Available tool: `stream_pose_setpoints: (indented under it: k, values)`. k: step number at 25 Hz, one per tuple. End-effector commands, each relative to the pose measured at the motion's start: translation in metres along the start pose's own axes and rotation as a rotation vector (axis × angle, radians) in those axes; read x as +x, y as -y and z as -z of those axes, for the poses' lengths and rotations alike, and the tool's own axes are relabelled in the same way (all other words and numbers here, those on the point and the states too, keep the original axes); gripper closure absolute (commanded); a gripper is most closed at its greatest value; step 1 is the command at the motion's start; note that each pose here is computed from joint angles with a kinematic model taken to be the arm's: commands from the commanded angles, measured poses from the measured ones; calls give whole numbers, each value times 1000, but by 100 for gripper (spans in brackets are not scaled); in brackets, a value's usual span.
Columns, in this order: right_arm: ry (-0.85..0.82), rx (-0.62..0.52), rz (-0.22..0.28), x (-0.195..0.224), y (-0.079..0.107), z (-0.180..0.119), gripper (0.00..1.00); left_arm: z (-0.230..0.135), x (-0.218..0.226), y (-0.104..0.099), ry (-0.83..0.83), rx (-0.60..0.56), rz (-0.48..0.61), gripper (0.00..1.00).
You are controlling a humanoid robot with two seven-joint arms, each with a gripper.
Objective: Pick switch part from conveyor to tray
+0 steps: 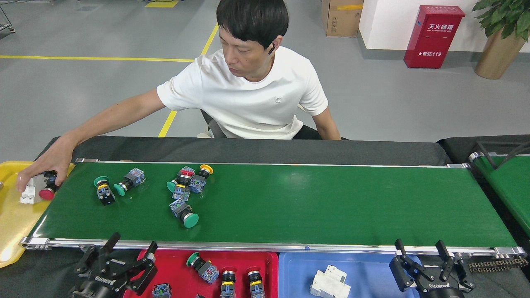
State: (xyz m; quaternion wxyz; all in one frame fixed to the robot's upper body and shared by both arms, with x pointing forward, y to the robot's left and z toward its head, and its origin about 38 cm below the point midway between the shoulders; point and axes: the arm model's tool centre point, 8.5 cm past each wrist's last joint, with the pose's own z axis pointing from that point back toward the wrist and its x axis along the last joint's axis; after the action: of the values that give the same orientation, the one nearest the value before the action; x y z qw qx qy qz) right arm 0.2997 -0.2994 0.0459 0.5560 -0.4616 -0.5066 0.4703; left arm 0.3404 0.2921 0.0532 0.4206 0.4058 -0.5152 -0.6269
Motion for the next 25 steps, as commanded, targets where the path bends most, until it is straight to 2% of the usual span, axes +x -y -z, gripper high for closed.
stream_pose_setpoints:
  k: [1,7,13,17,18,19,20,21,22,25]
  values:
    - [17,-25,-10,3,7,2,2,11,-4,-5,-24,1,-4,0]
    - [50,-17,-8,14,4,3,2,51,-16,4,-109,-48,-42,0]
    - [50,-16,-9,14,4,3,2,77,-30,2,-153,-72,-58,0]
    - [52,-16,-9,15,4,3,2,100,-49,0,-292,-110,-40,3]
    - [52,-16,-11,14,4,3,2,103,-53,-3,-322,-105,-43,18]
    - [52,-16,-11,14,4,3,2,105,-57,-8,-332,-96,-39,48]
    - [52,-16,-11,14,4,3,2,106,-57,-8,-332,-95,-36,67]
    - [52,-16,-11,14,4,3,2,106,-57,-8,-330,-95,-36,80]
    - [52,-16,-11,14,4,3,2,107,-55,-9,-320,-96,-32,86]
    - [52,-15,-11,14,4,2,2,108,-50,-8,-285,-99,-13,92]
